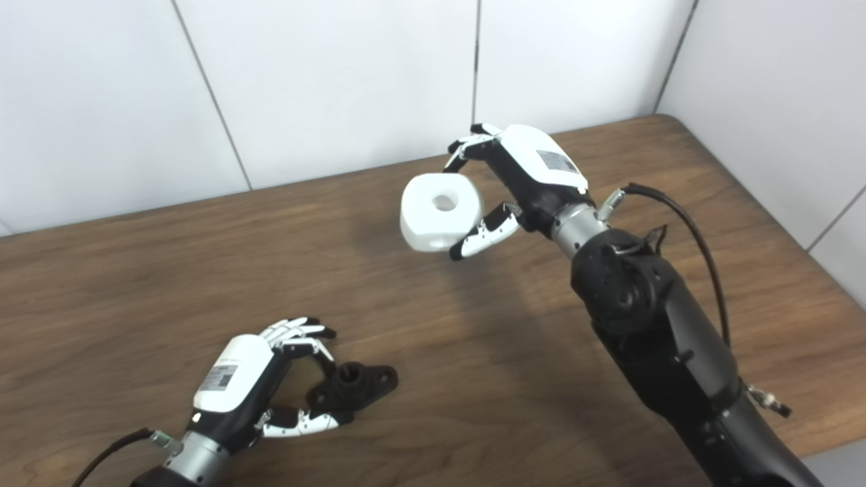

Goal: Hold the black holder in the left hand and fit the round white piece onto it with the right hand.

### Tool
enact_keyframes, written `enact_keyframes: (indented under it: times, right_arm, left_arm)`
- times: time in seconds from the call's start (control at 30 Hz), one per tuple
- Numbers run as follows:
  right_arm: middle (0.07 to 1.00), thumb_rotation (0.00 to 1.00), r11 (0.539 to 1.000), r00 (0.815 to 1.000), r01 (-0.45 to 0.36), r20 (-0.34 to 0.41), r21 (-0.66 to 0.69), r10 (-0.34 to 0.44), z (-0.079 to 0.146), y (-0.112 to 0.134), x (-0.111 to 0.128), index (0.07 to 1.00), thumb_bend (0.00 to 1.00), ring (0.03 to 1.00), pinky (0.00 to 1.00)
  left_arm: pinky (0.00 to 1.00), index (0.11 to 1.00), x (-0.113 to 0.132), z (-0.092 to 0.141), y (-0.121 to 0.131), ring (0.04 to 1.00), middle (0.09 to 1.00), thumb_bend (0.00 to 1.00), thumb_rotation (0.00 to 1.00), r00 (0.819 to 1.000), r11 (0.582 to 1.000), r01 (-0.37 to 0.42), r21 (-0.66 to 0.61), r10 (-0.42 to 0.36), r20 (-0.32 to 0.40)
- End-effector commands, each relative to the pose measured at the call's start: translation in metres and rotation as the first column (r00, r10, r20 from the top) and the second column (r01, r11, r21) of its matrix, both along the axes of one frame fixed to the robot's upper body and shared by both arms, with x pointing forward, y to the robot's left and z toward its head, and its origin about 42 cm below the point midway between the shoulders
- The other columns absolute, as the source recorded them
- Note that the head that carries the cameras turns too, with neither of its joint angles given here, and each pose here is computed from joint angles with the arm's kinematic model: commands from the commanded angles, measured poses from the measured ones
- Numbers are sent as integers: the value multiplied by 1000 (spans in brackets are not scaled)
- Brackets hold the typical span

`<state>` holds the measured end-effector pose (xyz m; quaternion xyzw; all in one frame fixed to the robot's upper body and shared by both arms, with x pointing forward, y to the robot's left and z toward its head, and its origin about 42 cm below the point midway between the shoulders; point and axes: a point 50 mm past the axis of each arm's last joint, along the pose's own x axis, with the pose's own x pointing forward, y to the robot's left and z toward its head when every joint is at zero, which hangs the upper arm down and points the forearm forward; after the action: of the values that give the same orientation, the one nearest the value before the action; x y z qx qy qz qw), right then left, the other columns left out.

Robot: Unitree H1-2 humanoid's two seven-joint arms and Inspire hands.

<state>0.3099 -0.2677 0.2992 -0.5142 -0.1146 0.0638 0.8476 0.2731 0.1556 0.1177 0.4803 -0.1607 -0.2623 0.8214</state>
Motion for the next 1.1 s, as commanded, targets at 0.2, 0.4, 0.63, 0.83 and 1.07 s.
enact_keyframes:
  times: [0.2,0.4,0.63,0.83,1.07]
  right_arm:
    - [831,139,994,994,-112,-7,-21,112,34,21,-24,484,520,958,863]
    - [831,136,987,986,-156,-69,-37,154,33,30,-35,484,522,960,867]
    - [835,137,982,977,-184,-116,-36,178,26,35,-39,484,522,964,878]
    - [835,140,974,965,-226,-146,-30,219,14,48,-38,484,520,970,919]
    - [831,144,967,956,-252,-167,-39,242,4,59,-37,484,519,970,879]
  left_arm:
    - [860,487,-16,-29,-8,865,788,521,48,989,995,17,96,-3,-145]
    - [858,487,-16,-27,-16,857,787,522,49,991,995,21,97,-8,-136]
    - [857,487,-16,-25,-22,850,784,522,49,991,995,27,100,-14,-130]
    - [846,486,-15,-24,-27,843,782,522,49,992,994,30,107,-16,-124]
    - [848,487,-15,-22,-31,844,783,522,49,991,994,29,104,-16,-129]
